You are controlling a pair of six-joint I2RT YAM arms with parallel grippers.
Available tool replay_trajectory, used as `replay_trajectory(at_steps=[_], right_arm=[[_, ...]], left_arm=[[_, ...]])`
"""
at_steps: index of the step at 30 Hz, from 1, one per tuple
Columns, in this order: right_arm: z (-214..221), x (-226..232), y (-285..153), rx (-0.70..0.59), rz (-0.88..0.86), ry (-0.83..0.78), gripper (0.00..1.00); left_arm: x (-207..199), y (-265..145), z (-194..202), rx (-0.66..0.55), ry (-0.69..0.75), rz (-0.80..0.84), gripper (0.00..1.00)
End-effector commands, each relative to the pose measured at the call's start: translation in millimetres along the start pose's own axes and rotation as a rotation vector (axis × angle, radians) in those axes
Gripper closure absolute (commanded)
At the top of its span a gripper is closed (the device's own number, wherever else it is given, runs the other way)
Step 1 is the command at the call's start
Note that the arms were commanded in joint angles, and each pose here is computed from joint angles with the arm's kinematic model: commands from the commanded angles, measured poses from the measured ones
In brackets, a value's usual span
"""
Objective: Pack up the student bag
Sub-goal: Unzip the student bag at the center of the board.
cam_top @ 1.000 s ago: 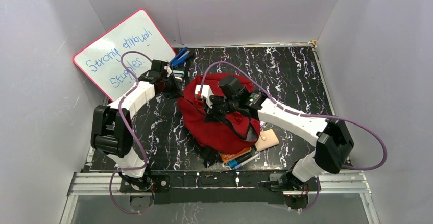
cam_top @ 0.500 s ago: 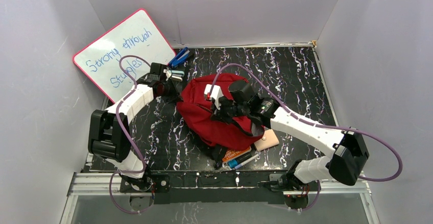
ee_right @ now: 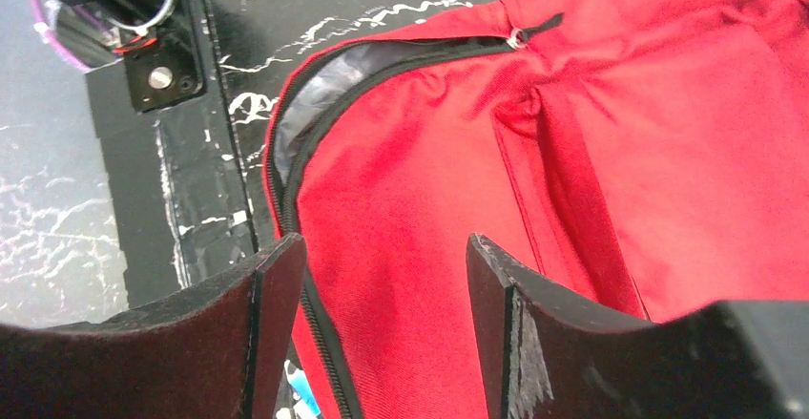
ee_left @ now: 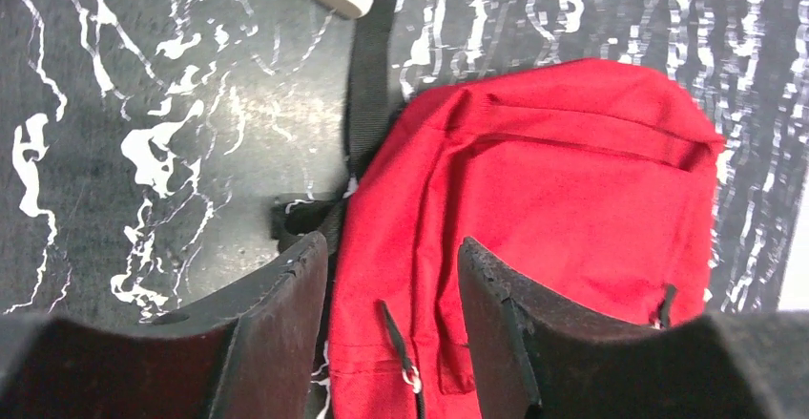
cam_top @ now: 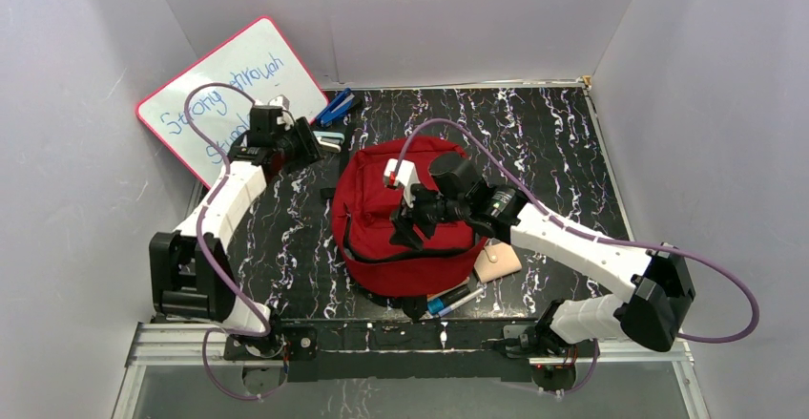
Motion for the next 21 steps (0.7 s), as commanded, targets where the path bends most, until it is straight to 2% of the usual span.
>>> replay_trajectory(at_steps=[1,5,8,11,16,19,21], right_arm=[[-9.3,-17.8,-15.3,0.016,0.153,0.063,0.29],[9.6,-30.2,-31.6,0.141,0.29,0.143,0.29],[27.9,-46.4,-51.2,0.211,0.495,0.292,0.24],[57.8,-65.4,-81.3,0.271,0.743,0.544,0.22],[100.7,-68.9,-106.5,0.255,0.883,0.822,0.22],[105.0,-72.3,-120.5,0.19,0.917,0.877,0.22],[101.8,-74.9,-129.8,0.155,0.94,0.88,0.22]], left_arm=[[-41.3,-37.0,-14.8,-0.044,0.103,0.188,0.49],[-86.9,-60.7,29.1,0.151,0.269,0.515,0.49],[-111.0,-76.1,68.9,0.189,0.46,0.597,0.48],[-129.3,-93.5,103.7,0.224,0.605,0.686,0.48],[-151.7,-125.6,144.1,0.291,0.775,0.862,0.43],[-156.7,-133.0,171.4,0.362,0.885,0.9,0.43],[-155.8,-135.6,194.6,0.455,0.933,0.929,0.43]])
Point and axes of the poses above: each gripper's point midway between its finger pads, its own y axis out along the fingers, its own x axis along the line the jaws close on, z = x × y, the point moved 2 cm from there along -y, back along the fingers, and after that the axes turned 10 degrees about -y, right-handed, at the moved point
